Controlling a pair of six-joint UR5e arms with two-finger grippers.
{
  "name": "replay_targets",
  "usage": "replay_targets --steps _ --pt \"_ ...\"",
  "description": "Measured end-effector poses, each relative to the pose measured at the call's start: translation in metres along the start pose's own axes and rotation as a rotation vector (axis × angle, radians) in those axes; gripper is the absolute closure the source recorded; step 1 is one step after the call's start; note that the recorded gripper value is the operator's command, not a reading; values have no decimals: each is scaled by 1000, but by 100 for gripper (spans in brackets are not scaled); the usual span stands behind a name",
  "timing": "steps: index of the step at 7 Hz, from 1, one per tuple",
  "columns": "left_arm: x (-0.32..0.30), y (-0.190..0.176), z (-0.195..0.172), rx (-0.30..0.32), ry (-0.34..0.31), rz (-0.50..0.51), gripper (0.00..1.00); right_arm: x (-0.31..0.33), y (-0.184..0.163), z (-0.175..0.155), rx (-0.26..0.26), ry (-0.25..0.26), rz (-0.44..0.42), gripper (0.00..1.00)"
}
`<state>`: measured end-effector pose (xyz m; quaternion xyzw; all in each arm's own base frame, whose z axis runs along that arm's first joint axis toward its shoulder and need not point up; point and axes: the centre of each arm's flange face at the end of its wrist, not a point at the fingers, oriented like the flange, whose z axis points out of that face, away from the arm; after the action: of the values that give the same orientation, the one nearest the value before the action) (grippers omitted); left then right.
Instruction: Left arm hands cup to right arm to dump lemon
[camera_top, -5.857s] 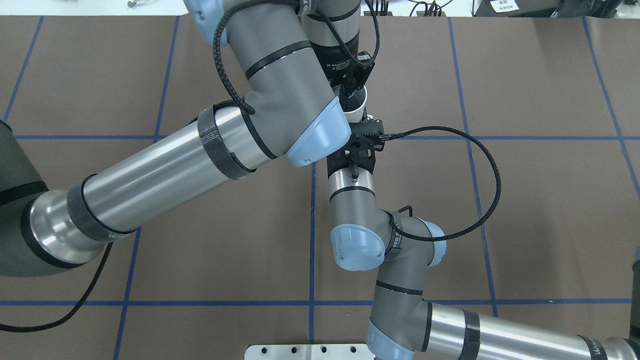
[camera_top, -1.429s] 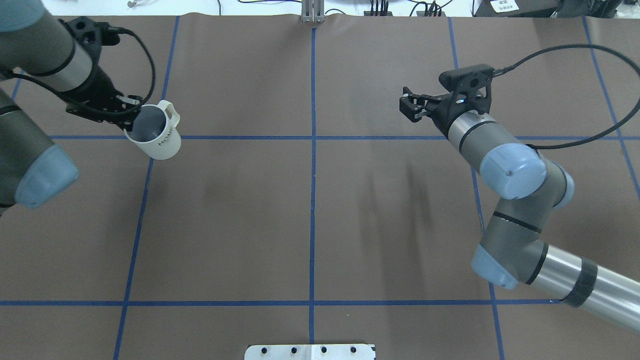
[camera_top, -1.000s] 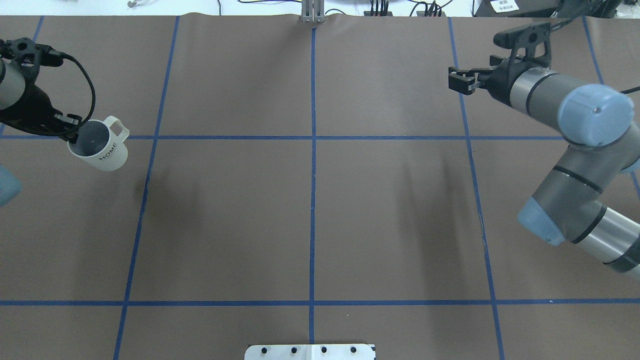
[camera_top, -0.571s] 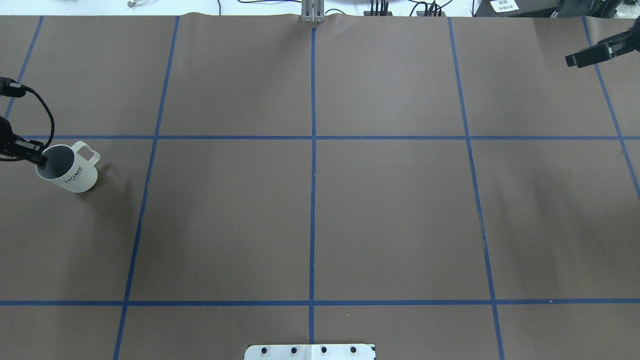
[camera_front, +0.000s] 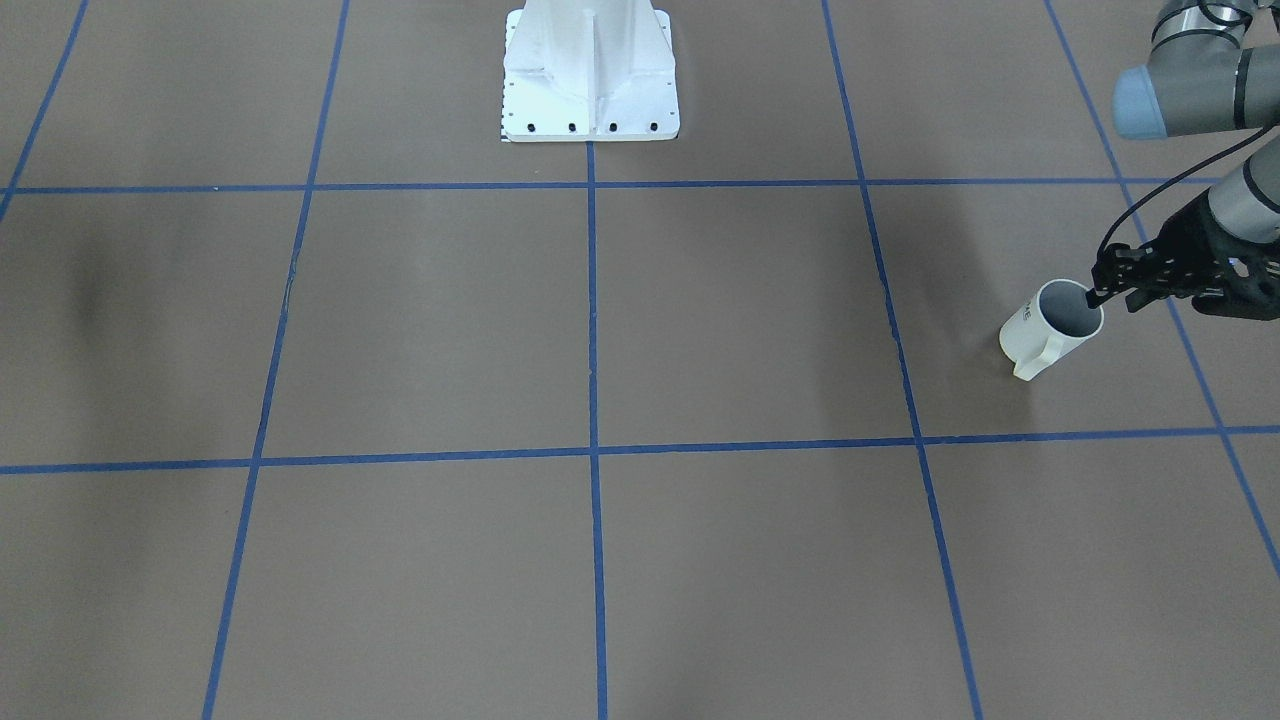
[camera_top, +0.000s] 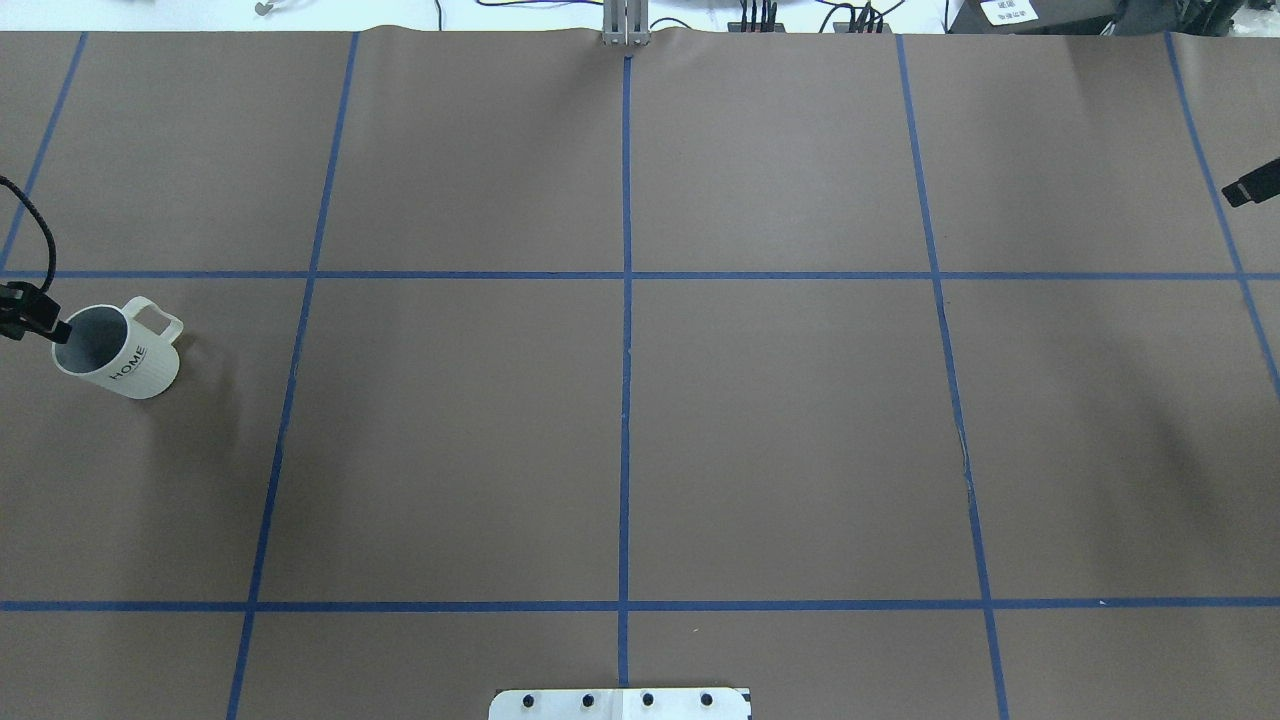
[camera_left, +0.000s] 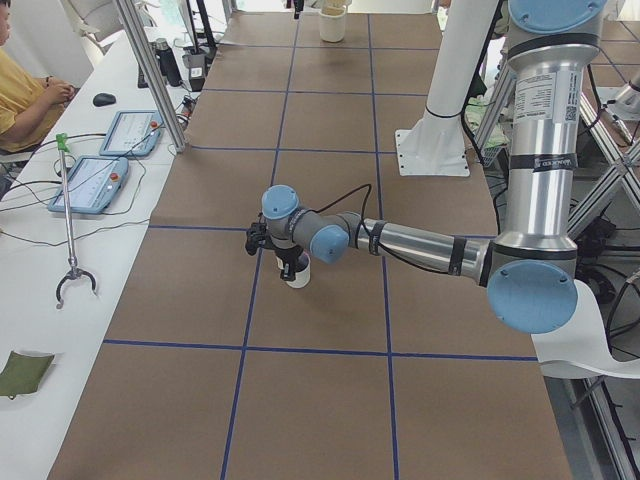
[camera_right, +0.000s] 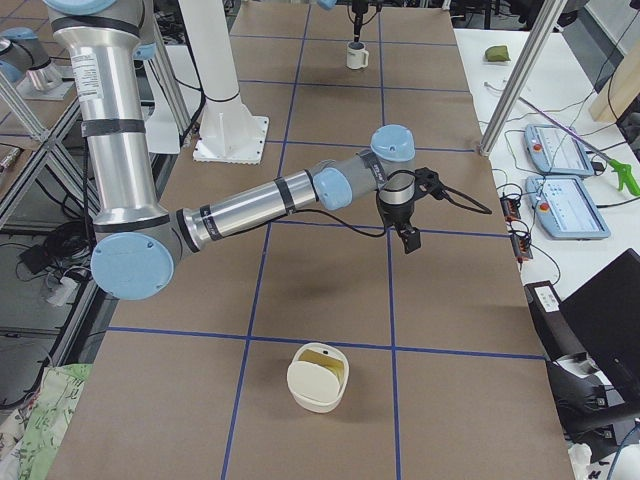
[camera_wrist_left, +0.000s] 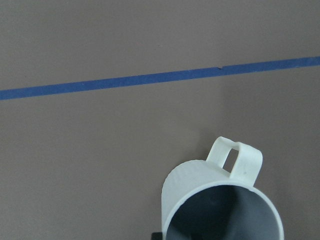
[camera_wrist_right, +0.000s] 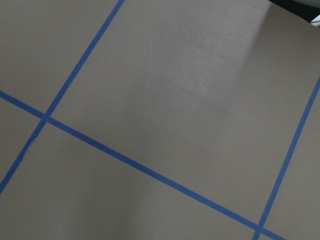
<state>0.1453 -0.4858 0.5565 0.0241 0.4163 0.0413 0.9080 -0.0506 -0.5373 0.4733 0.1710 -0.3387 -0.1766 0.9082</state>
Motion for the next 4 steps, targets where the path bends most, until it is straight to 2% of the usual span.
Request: replay_targets --steps 2,4 --pt "-19 -6 -25 48 -4 22 0 11 21 5 -35 -50 47 0" --pt "-50 -11 -52 90 -25 47 0 28 46 10 -65 -59 102 0"
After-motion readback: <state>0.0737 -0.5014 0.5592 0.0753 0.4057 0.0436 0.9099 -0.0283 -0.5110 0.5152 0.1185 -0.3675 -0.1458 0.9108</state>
